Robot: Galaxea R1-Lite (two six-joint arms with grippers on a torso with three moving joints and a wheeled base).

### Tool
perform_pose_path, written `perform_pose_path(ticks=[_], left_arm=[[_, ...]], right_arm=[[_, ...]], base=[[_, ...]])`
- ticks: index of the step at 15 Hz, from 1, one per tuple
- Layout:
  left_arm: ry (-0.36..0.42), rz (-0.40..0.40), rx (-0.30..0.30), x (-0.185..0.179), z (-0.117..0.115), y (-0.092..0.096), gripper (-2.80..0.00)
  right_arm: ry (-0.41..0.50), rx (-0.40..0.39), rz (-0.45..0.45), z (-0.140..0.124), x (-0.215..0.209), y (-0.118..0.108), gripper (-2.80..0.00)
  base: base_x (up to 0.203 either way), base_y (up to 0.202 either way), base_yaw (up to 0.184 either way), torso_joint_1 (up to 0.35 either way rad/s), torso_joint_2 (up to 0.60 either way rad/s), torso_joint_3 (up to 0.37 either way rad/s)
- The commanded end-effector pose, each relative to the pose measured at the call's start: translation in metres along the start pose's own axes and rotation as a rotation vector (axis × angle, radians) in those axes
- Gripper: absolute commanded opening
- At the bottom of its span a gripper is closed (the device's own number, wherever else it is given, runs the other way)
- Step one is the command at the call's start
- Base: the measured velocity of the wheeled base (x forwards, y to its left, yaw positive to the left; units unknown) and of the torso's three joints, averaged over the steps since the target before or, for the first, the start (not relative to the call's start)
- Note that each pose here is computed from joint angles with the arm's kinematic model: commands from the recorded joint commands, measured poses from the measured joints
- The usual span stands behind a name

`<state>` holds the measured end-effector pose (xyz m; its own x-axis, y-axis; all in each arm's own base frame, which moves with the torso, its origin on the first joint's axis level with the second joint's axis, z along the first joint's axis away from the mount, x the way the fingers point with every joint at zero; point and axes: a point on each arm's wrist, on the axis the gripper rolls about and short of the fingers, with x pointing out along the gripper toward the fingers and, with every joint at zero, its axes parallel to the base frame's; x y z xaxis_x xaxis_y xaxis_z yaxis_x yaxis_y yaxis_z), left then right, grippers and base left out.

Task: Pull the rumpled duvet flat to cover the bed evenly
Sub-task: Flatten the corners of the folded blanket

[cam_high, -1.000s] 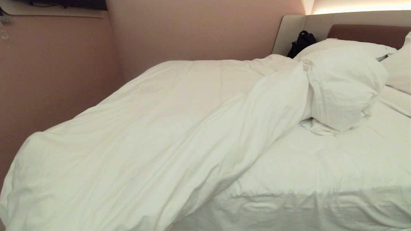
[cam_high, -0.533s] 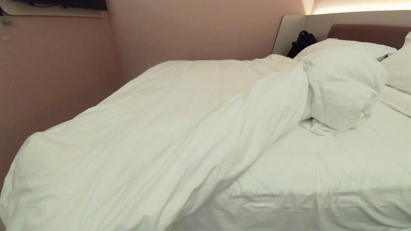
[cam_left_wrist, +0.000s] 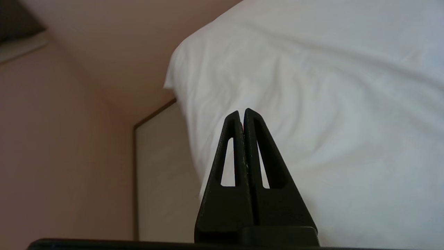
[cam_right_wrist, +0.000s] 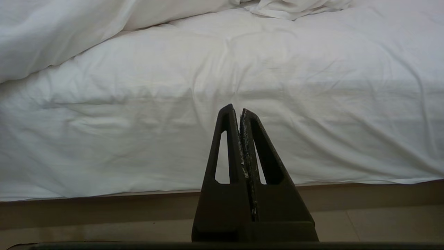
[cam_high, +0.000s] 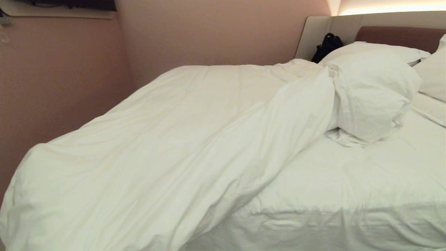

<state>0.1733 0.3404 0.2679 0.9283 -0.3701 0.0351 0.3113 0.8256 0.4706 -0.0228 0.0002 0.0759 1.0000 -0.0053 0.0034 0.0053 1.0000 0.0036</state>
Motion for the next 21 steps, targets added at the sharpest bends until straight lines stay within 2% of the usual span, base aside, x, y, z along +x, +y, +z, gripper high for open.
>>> perform_pose_path(ticks=[1, 5, 6, 9, 11, 13, 16, 19, 21], left_arm=[[0.061, 0.043, -0.03, -0.041, -0.051, 0.002, -2.8], [0.091, 0.103, -0.05, -0.071, -0.087, -0.001, -2.8], [0.096, 0.116, -0.058, -0.077, -0.089, -0.002, -2.8], [0.098, 0.121, -0.065, -0.078, -0.083, -0.002, -2.8], [0.097, 0.119, -0.065, -0.076, -0.065, 0.0, -2.8], [0.095, 0.112, -0.054, -0.07, -0.031, 0.002, -2.8], [0.092, 0.105, -0.033, -0.059, 0.05, -0.006, -2.8], [0.089, 0.103, -0.063, -0.046, 0.134, -0.038, -2.8], [0.085, 0.106, -0.14, -0.039, 0.18, -0.065, -2.8]], right_arm=[[-0.001, -0.001, 0.001, 0.0, 0.0, 0.0, -2.8], [-0.001, -0.001, 0.001, 0.0, 0.0, 0.0, -2.8], [-0.001, -0.001, 0.001, 0.0, 0.0, 0.0, -2.8], [-0.001, -0.001, 0.001, 0.0, 0.0, 0.0, -2.8], [-0.001, -0.001, 0.001, 0.0, 0.0, 0.0, -2.8], [-0.001, -0.001, 0.001, 0.0, 0.0, 0.0, -2.8], [-0.001, -0.001, 0.001, 0.0, 0.0, 0.0, -2.8], [-0.001, -0.001, 0.001, 0.0, 0.0, 0.0, -2.8], [-0.001, -0.001, 0.001, 0.0, 0.0, 0.0, -2.8]], base=[[0.0, 0.0, 0.0, 0.0, 0.0, 0.0], [0.0, 0.0, 0.0, 0.0, 0.0, 0.0], [0.0, 0.0, 0.0, 0.0, 0.0, 0.0], [0.0, 0.0, 0.0, 0.0, 0.0, 0.0], [0.0, 0.0, 0.0, 0.0, 0.0, 0.0], [0.0, 0.0, 0.0, 0.0, 0.0, 0.0], [0.0, 0.0, 0.0, 0.0, 0.0, 0.0], [0.0, 0.0, 0.0, 0.0, 0.0, 0.0], [0.0, 0.0, 0.0, 0.0, 0.0, 0.0]])
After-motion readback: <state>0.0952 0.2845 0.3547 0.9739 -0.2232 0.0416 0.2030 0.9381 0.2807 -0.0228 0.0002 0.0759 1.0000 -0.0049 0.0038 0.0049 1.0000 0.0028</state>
